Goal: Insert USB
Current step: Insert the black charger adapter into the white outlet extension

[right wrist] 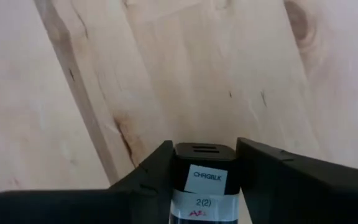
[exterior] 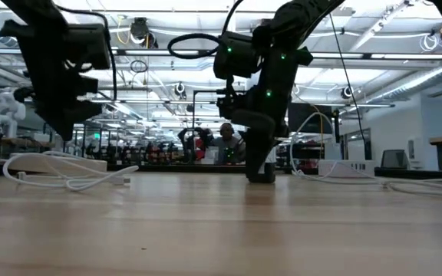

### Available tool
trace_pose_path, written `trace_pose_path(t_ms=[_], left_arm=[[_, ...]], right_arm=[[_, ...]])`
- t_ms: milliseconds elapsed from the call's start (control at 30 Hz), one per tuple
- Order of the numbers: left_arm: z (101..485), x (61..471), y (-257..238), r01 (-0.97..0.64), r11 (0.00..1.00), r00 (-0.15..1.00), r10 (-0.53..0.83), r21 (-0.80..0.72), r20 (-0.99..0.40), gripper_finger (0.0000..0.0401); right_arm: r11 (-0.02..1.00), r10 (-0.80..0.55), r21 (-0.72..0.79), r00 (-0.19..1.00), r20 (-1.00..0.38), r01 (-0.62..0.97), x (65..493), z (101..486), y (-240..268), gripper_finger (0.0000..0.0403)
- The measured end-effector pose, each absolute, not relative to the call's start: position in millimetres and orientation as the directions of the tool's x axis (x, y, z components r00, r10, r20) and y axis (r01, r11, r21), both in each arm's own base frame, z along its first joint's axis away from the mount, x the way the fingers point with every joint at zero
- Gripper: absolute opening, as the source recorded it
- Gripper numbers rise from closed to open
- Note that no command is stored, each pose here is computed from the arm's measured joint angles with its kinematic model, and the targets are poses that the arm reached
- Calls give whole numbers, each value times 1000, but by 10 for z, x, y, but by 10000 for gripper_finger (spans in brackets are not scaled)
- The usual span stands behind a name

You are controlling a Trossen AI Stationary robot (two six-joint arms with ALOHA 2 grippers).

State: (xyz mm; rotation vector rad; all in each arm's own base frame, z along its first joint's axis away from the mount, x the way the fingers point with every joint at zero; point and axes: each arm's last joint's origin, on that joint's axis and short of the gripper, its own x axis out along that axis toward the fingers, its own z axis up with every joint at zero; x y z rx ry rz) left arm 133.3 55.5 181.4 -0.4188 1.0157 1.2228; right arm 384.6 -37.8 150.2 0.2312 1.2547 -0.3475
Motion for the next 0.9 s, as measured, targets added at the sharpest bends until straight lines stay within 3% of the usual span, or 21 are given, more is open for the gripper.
trace_pose_path(t_ms=[200, 367, 700, 800, 900], left_arm=[[1594, 1442, 614, -906, 389, 40, 475, 168, -879, 2], [1461, 1538, 662, -894, 406, 34, 480, 188, -877, 2], [1342, 2087, 696, -707, 699, 461, 340, -108, -819, 2], [1327, 2214, 622, -635, 766, 502, 308, -102, -808, 2], [1507, 2289, 560, -642, 765, 494, 362, -51, -791, 2]], right_arm=[[943, -129, -37, 263, -956, 330, 3827, 1529, -374, 114], [949, -132, -33, 301, -944, 312, 3782, 1723, -363, 114], [961, -129, -17, 391, -911, 276, 3638, 2172, -244, 114], [966, -124, -14, 414, -902, 260, 3614, 2251, -188, 114], [969, -120, -13, 425, -897, 246, 3607, 2281, -151, 114]])
